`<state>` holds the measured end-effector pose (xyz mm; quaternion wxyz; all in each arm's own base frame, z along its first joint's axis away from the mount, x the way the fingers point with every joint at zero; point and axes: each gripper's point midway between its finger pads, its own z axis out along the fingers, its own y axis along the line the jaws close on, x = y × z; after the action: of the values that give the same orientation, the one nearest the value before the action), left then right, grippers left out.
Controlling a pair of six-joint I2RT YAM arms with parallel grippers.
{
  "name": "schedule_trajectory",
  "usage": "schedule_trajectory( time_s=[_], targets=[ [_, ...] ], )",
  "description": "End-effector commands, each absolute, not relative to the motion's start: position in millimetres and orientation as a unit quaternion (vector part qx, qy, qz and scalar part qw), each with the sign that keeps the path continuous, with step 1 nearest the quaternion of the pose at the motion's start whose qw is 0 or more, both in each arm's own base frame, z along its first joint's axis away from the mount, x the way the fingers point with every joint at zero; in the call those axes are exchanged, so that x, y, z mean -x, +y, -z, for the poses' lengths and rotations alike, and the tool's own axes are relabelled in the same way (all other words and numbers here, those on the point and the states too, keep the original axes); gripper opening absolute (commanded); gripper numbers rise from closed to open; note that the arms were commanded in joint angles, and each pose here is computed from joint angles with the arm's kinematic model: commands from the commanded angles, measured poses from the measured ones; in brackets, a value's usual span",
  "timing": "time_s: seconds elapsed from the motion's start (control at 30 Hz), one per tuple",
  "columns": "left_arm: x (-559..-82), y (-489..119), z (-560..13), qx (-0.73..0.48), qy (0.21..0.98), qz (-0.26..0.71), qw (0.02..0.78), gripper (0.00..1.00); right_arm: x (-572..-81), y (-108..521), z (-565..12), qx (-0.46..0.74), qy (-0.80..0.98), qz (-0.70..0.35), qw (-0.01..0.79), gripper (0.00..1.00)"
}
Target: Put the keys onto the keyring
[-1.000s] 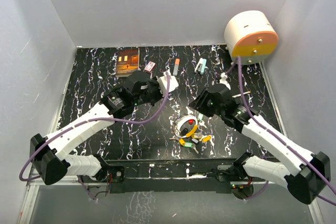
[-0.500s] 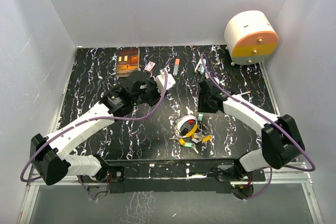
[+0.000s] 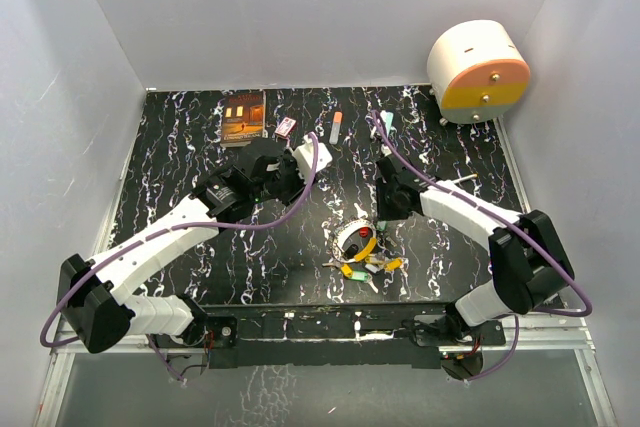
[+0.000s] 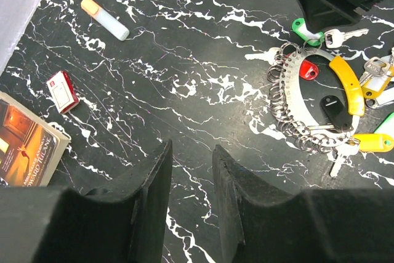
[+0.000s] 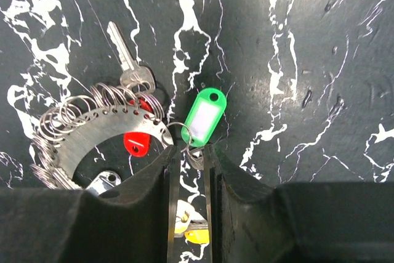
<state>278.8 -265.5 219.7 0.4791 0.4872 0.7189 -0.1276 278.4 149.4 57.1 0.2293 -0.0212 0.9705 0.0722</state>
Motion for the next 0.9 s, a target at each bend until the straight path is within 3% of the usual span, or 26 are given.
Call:
schedule_trajectory(
  time_s=[0.0,0.4,0.87],
  targets=[
    [-279.8,-263.0,-234.6,-0.473,0.712,0.133,0.502,0.32,-280.3,152.8,-62.1,0.032,0.963,-0.092,0.251,0.27],
    [-280.2,-263.8,-232.8,-0.474,0.713,0.135,0.500,0.32,-278.9,146.1,-48.2,0.031,0.966,-0.072,0.245,0.35],
    [-281.0,-263.1,-231.6,-0.471,0.714,0.137,0.499,0.33,-280.0,146.6,-30.1,0.041,0.969,-0.066,0.233,0.27]
  ],
)
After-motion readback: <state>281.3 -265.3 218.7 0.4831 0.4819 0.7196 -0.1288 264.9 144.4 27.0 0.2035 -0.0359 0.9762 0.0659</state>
